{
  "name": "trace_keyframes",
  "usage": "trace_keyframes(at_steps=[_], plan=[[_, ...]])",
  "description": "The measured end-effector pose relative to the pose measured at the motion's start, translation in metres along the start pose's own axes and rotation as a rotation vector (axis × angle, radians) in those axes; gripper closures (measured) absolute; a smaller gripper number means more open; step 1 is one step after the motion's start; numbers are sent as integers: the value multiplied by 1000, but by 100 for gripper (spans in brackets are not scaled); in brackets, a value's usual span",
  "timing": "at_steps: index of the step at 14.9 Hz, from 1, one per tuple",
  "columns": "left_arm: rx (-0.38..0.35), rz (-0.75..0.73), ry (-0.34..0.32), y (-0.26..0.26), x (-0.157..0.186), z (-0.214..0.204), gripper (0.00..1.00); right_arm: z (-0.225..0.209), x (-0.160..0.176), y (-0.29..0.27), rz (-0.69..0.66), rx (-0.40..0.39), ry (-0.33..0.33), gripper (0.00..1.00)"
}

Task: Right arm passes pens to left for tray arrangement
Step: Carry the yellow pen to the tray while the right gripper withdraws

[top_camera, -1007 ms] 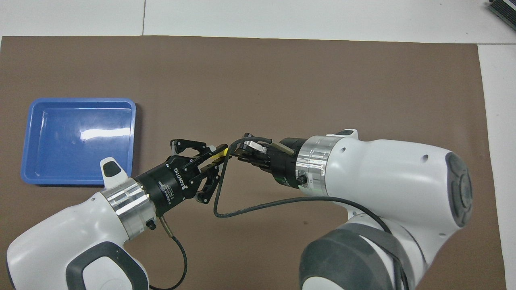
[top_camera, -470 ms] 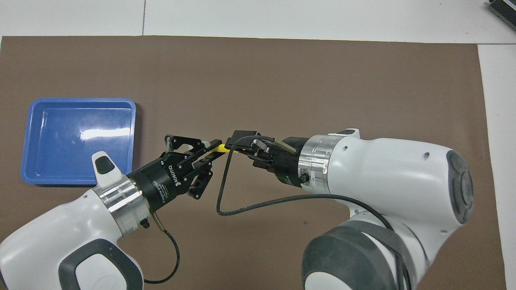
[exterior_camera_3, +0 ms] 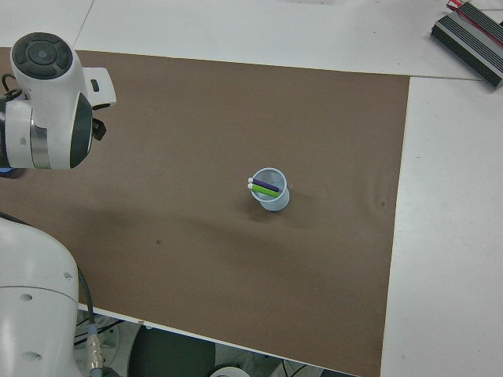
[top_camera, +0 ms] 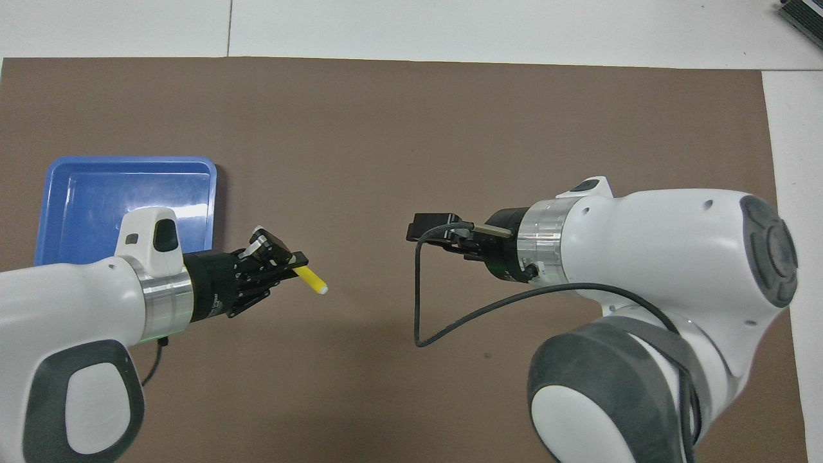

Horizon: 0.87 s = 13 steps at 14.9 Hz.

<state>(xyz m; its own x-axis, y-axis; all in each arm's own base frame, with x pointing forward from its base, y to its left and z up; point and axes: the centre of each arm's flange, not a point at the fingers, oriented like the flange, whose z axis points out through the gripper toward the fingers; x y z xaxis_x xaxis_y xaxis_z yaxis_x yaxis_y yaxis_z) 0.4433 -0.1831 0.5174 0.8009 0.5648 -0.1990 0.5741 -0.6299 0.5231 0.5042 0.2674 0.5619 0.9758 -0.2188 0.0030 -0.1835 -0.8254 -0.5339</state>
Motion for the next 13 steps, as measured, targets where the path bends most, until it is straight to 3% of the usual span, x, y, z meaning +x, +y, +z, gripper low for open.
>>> trace_keyframes(at_steps=[4,7,12,13], plan=[[250,341,16,-36,35,-19,83,-11,18,43,-170,-165,-35,0],[395,549,13,-50,45,-24,83,-21,35,79,-351,-280,-63,0],[515,754,-15,-85,87,-41,83,-17,60,153,-522,-445,-133,0],[526,762,-26,-92,96,-39,83,-12,63,163,-529,-480,-149,7]])
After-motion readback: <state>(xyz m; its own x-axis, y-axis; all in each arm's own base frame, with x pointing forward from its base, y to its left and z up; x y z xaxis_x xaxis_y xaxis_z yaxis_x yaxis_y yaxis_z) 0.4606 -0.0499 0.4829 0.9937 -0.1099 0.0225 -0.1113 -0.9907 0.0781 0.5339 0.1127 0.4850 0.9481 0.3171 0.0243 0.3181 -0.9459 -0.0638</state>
